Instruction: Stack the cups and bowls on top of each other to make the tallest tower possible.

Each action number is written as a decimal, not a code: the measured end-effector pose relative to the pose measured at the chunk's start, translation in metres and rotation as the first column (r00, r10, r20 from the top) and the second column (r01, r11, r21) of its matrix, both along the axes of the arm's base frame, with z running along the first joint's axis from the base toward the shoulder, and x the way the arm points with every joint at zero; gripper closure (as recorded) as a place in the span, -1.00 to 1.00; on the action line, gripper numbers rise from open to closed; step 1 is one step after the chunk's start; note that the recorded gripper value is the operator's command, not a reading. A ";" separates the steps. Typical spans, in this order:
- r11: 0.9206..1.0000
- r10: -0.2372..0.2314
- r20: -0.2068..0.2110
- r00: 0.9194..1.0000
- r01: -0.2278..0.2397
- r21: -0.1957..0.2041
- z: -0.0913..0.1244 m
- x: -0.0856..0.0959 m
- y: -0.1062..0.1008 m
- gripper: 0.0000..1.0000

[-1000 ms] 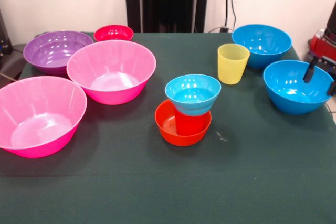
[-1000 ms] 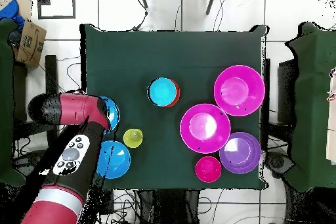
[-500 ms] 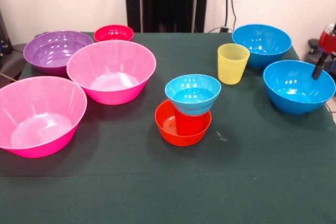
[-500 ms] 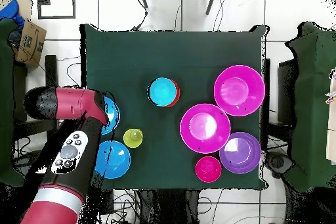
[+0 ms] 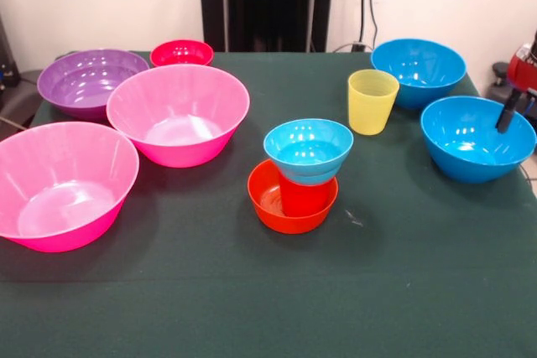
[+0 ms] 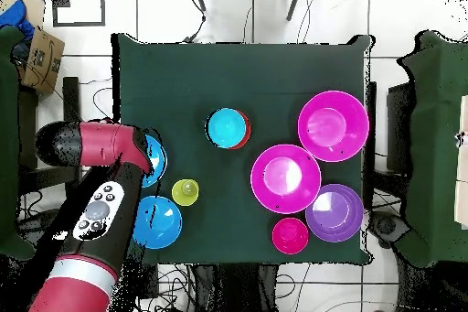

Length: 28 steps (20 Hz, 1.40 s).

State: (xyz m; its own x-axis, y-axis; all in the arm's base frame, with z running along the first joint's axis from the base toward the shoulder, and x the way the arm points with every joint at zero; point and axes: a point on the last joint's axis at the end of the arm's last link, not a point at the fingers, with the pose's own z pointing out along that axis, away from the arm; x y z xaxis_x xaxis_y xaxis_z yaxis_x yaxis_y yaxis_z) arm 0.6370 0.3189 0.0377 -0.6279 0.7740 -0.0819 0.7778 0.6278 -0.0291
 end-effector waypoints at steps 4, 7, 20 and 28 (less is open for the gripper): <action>1.000 0.002 0.025 1.000 -0.002 -0.003 -0.001 0.003 0.000 -1.00; 1.000 0.004 0.036 0.999 -0.003 -0.005 -0.003 0.004 -0.001 -1.00; 0.999 0.011 0.012 1.000 -0.011 -0.035 -0.038 -0.009 -0.007 -1.00; 0.996 0.031 -0.036 0.999 -0.035 -0.088 -0.072 -0.031 -0.012 -1.00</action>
